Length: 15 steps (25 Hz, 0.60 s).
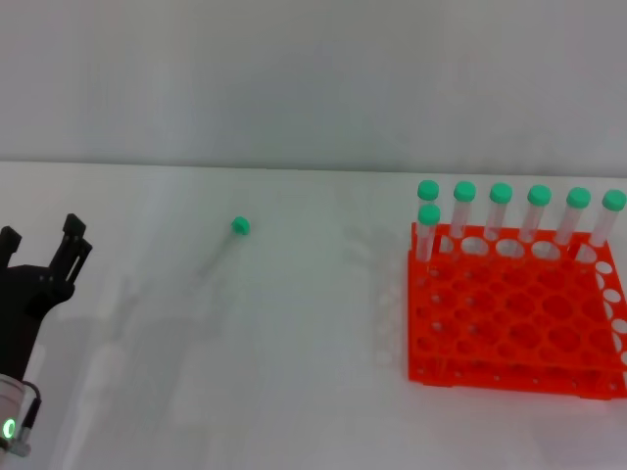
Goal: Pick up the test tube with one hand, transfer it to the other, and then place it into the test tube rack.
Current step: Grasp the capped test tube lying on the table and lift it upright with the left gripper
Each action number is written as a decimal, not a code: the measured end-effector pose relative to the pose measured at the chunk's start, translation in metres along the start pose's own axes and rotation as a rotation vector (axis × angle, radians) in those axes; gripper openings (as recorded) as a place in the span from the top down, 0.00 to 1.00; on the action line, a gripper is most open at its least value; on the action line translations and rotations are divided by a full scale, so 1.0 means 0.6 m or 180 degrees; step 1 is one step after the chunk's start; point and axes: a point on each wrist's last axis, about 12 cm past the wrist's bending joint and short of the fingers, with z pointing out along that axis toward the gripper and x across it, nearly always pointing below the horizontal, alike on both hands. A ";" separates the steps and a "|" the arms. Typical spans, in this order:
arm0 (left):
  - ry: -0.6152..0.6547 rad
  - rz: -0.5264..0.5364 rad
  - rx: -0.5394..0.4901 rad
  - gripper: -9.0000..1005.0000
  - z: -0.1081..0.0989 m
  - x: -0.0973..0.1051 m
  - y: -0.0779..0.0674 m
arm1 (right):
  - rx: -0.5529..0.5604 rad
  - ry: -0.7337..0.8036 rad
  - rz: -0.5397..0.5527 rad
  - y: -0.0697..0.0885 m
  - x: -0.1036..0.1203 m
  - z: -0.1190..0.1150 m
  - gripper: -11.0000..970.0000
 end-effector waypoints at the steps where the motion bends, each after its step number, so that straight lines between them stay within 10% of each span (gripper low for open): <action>1: 0.0001 0.0012 -0.0017 0.11 0.001 -0.001 0.003 | -0.0006 -0.0011 0.0008 0.001 -0.001 0.002 0.10; 15: 0.0032 -0.0054 -0.0052 0.12 0.010 -0.001 0.006 | -0.0023 0.0014 0.0051 0.006 0.000 0.008 0.10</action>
